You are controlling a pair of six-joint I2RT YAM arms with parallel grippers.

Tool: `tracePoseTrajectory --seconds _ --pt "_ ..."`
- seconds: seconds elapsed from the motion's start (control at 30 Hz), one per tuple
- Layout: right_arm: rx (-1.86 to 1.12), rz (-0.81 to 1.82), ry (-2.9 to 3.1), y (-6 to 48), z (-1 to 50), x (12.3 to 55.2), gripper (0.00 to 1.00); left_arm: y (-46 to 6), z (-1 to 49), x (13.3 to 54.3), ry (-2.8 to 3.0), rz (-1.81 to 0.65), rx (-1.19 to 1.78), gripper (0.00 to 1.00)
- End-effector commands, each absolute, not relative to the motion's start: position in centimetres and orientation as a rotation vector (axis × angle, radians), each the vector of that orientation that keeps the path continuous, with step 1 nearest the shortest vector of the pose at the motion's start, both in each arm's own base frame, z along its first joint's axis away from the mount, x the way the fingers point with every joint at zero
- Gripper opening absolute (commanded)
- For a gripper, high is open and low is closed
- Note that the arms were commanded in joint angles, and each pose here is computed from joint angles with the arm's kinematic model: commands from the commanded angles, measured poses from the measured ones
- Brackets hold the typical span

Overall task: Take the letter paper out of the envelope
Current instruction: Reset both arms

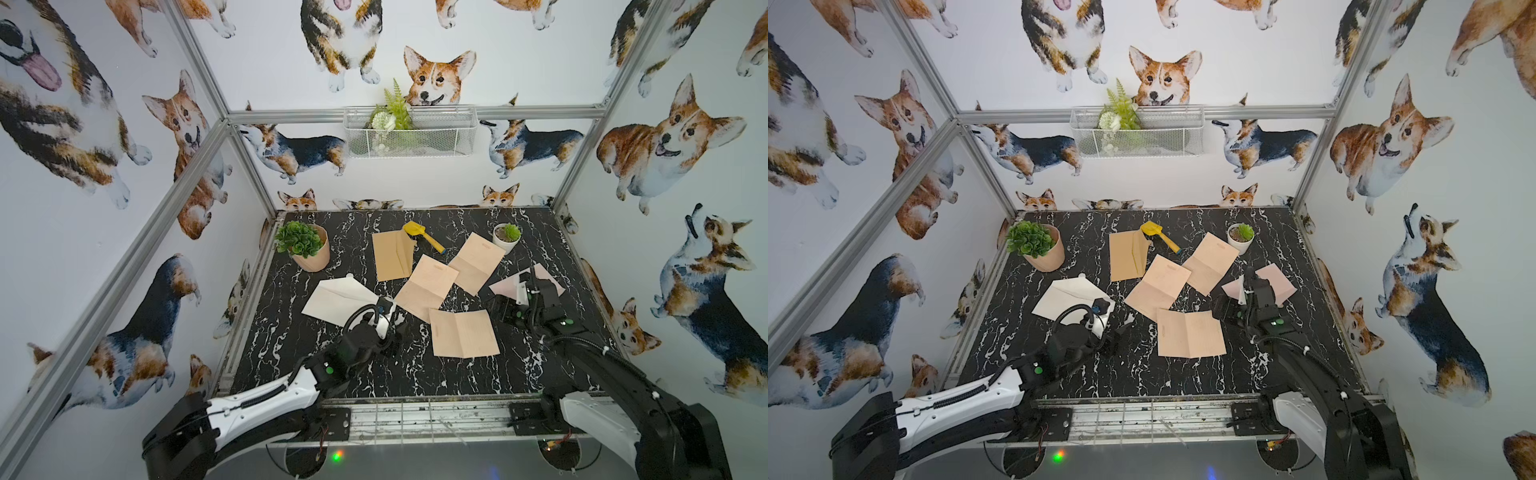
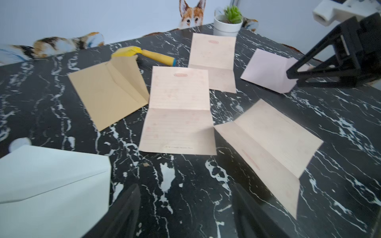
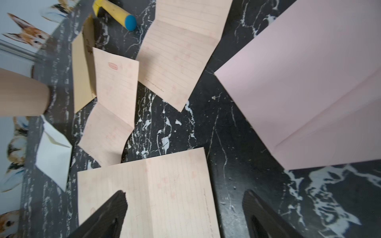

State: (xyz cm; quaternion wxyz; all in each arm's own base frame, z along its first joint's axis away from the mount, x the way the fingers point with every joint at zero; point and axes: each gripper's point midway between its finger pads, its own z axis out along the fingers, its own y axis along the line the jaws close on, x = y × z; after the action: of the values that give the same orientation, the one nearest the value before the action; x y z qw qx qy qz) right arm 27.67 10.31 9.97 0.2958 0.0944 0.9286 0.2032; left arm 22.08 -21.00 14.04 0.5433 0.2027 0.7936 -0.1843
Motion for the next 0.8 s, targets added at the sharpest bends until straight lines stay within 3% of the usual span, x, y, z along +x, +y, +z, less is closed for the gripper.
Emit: tracePoseTrajectory --seconds 0.0,0.13,0.27,0.37,0.53,0.67,0.77 --pt "0.164 0.277 2.473 7.8 11.2 29.5 0.93 -17.4 14.4 23.2 1.862 -0.291 0.331 0.81" --pt "0.091 0.075 2.228 5.5 17.2 32.7 1.0 -15.6 14.9 23.1 1.824 -0.268 0.264 0.87" --pt "0.041 -0.094 1.973 2.8 21.2 34.7 1.0 -14.1 14.6 23.2 1.814 -0.224 0.212 0.9" --pt "0.18 -0.121 1.953 -0.6 18.9 35.8 1.0 -13.6 14.2 23.3 1.813 -0.209 0.194 0.9" --pt "0.444 -0.134 2.055 -4.8 10.2 35.9 1.0 -14.3 13.6 23.6 1.825 -0.196 0.234 0.9" --pt "0.443 -0.093 2.05 -4.3 10.0 36.4 0.93 -14.9 13.0 24.2 1.858 -0.153 0.258 0.91" --pt "0.499 -0.187 2.032 -5.7 10.1 36.1 0.94 -14.8 12.7 25.3 1.879 -0.046 0.283 0.94"
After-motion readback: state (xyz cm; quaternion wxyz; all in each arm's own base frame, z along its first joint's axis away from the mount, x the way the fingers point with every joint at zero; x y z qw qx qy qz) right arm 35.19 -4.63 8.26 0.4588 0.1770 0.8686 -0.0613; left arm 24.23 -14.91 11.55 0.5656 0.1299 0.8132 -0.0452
